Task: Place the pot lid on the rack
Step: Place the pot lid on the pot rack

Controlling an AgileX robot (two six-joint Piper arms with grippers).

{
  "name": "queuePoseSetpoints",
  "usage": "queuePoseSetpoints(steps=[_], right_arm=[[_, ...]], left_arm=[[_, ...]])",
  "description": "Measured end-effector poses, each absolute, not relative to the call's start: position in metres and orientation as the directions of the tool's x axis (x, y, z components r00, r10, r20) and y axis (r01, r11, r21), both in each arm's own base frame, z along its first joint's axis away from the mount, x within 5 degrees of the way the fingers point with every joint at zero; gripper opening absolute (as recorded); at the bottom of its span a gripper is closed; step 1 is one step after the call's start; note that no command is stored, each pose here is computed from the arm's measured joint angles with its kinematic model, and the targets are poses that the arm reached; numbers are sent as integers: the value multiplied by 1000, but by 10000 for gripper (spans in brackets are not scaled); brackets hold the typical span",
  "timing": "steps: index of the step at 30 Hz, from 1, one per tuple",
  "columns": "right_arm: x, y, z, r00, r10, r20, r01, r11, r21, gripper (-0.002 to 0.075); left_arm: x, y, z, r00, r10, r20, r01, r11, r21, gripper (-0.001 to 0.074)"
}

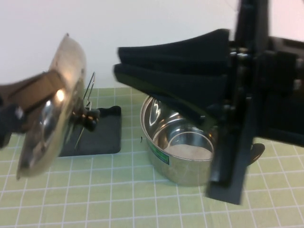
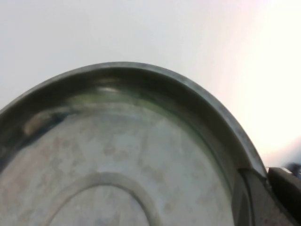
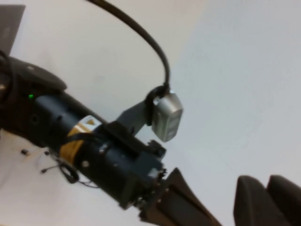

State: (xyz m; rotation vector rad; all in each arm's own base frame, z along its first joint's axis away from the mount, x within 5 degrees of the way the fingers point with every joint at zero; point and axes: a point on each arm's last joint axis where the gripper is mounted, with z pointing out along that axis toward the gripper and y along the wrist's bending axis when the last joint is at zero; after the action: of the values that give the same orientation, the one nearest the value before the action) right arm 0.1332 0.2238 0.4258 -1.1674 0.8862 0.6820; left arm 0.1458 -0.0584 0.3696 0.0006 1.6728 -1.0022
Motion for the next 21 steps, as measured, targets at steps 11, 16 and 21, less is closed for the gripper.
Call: queuePoseSetpoints(steps=[11,16,21], right_arm=[[116,204,433,450,-51,-892,-863,232,-448,1],[114,203,431,403,-61,-913,-889,209,-406,-1],[114,203,430,386,-66,-920,-898,203,-391,-1]], left_arm=[[228,-58,375,-391,-441,-808,412,700,-583,13],[265,-54,358,-424,-464,-777,312,731,-607,13],[299,-55,332,-488,-511,-708,228,708,-669,13]])
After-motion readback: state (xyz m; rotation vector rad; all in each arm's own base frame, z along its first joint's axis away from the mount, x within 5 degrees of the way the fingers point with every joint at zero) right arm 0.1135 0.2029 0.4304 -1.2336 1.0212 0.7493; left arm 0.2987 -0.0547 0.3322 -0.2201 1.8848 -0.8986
